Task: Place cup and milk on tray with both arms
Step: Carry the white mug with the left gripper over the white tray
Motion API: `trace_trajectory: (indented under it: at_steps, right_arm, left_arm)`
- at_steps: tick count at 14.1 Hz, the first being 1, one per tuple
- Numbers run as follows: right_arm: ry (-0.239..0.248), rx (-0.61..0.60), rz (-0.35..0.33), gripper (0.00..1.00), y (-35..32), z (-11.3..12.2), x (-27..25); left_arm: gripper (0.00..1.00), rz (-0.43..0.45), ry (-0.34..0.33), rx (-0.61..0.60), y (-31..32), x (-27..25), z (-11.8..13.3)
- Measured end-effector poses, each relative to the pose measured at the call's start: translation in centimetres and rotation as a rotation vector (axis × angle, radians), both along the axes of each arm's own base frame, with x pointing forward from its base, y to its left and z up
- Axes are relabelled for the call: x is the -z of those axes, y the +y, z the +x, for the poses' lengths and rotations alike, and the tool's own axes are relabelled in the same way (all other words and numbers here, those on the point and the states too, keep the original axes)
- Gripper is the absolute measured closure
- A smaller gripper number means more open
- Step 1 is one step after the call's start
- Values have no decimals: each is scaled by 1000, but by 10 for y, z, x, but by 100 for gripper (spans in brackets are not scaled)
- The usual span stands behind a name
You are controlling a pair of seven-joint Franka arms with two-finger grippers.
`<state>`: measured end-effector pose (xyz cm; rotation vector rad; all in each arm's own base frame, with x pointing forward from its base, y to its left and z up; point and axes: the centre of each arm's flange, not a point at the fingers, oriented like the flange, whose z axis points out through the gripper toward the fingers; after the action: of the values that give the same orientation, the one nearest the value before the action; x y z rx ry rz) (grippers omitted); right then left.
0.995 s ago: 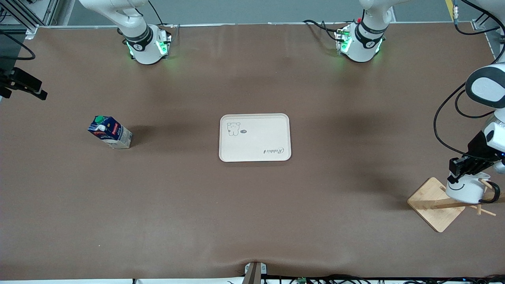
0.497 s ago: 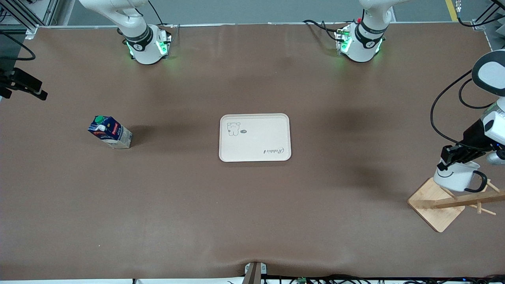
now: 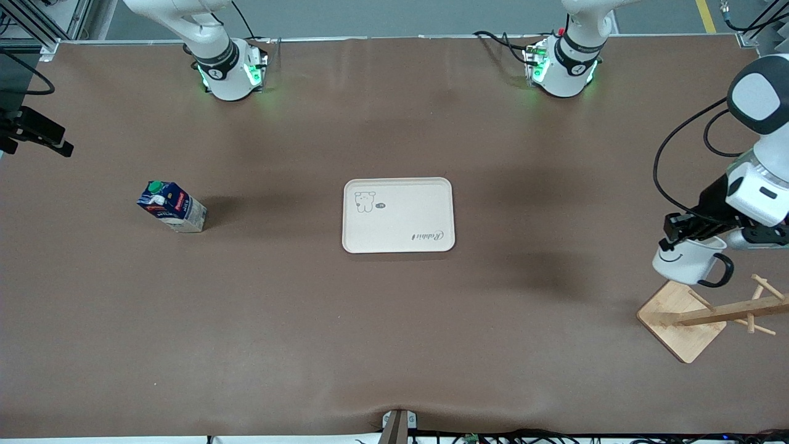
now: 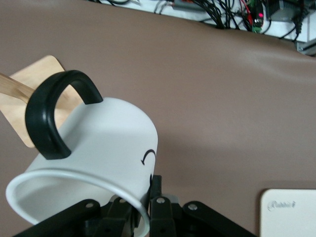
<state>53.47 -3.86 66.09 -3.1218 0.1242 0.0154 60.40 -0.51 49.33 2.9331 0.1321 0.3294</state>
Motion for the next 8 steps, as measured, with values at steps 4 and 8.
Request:
trace_trajectory:
  at_steps: [4,8]
  right_arm:
    - [0,2,0,0,-1,0,0]
    - [1,2,0,0,-1,0,1]
  left_arm:
    - [91,-27,86,-9,-58,4,-8]
    - [91,-49,183,-70,-127,21,-20]
